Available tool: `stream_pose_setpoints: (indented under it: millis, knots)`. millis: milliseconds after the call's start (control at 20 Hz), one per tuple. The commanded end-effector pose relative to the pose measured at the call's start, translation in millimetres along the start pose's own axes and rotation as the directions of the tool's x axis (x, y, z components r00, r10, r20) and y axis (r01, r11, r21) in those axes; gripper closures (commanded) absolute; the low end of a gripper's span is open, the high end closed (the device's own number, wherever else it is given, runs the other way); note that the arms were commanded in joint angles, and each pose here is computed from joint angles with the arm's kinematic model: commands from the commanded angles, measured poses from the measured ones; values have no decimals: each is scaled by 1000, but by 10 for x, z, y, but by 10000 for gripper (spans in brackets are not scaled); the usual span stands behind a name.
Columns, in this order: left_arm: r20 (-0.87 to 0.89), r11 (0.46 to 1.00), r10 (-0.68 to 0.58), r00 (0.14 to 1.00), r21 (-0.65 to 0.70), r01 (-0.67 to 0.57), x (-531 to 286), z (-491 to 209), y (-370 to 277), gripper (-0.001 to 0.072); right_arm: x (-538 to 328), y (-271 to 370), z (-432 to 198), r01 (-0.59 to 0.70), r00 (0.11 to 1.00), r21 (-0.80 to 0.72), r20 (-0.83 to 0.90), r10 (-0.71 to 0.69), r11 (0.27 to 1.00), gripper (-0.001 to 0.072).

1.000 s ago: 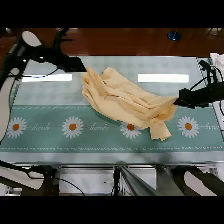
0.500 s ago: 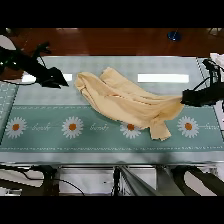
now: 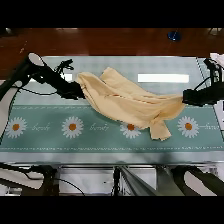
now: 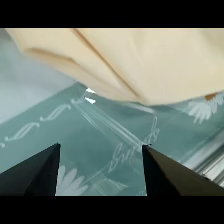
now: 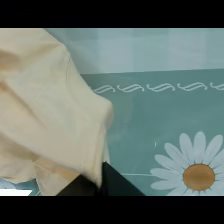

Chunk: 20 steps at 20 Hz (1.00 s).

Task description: Fold the shirts.

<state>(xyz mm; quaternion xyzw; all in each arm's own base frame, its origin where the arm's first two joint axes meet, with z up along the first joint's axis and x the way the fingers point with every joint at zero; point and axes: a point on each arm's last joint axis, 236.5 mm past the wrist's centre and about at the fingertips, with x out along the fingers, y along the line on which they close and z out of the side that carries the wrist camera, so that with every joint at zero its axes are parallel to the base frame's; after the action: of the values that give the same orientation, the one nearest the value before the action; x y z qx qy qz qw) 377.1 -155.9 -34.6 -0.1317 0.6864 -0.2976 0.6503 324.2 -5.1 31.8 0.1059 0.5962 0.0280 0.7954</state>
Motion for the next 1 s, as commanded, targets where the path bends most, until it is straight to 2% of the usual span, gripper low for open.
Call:
stream_pose_setpoints:
  millis: [0,400,600,650,700,750,950]
  knots:
    - [33,1000,6,999,3,-6,150,117,15,87,0,3,36,-1,1000,1,15,1,1000,694]
    - [-71,998,-5,997,-65,0,683,64,128,87,-6,85,122,-37,998,13,52,36,999,694]
    - [-32,1000,-22,999,-20,22,816,319,-102,108,-10,133,153,-58,996,20,66,56,998,694]
    - [-22,1000,-18,1000,-19,18,845,387,-161,298,-11,144,158,-62,996,22,68,61,998,694]
    - [-23,1000,-19,1000,-5,19,869,420,-210,637,-12,154,161,-67,996,23,69,65,998,694]
    - [-31,1000,-21,999,14,21,885,429,-264,679,-13,164,161,-71,995,25,69,69,997,694]
    - [-104,995,-50,993,76,58,618,336,-425,682,-14,162,165,-70,995,20,71,68,997,694]
